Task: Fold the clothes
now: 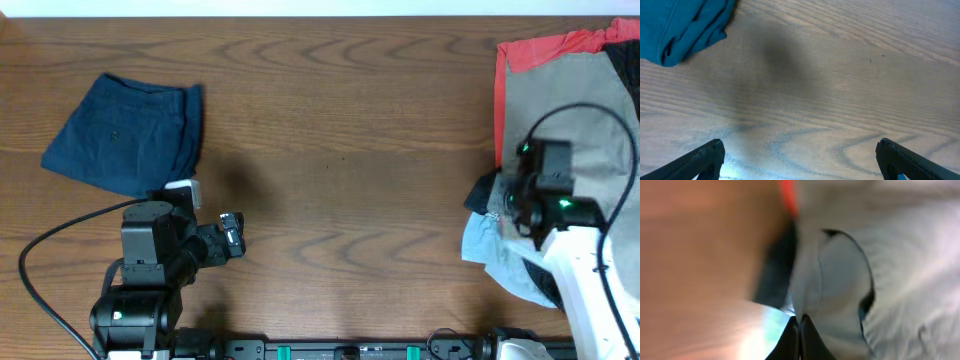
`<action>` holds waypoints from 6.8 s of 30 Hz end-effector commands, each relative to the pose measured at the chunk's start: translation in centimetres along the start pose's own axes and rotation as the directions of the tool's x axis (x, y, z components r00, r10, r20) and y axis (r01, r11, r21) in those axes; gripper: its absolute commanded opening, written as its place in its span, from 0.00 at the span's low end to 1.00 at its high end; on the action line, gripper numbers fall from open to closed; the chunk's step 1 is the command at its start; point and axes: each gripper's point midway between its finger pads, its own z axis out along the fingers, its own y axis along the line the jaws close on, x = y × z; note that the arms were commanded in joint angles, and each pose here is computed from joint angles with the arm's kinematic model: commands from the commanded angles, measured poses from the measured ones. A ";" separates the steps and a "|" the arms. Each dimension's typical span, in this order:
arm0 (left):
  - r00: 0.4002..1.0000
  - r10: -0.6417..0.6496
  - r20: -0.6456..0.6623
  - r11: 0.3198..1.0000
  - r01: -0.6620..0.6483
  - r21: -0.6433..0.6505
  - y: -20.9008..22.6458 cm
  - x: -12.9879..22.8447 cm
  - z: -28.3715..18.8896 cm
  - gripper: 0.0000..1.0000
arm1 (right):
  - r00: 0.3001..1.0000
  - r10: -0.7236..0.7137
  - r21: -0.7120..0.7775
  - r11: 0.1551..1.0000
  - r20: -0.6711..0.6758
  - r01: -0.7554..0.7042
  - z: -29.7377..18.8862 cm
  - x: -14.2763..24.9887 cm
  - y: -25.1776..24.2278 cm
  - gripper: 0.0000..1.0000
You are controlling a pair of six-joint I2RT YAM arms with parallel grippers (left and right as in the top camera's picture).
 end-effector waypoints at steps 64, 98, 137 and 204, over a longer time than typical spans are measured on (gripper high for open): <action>0.950 -0.311 -0.003 0.950 0.311 0.029 -0.6 -1.3 0.9 0.98 | 0.955 -0.257 -0.098 0.965 -0.150 0.244 0.3 0.8 11.6 0.99; 0.878 -0.126 -0.462 0.947 0.245 0.208 -8.3 5.7 18.4 0.91 | 0.915 -0.124 0.024 0.989 -0.384 0.144 -0.5 4.3 5.3 0.99; 0.782 -0.316 -0.537 0.944 0.312 -0.102 -2.3 -3.7 8.9 0.98 | 0.933 -0.067 0.033 0.996 -0.352 0.084 -0.1 3.5 5.4 0.99; 0.562 -0.665 -0.492 0.743 0.429 -0.513 3.8 5.3 3.6 0.70 | 0.885 -0.070 -0.176 0.984 -0.460 -0.013 -1.3 5.7 9.2 0.99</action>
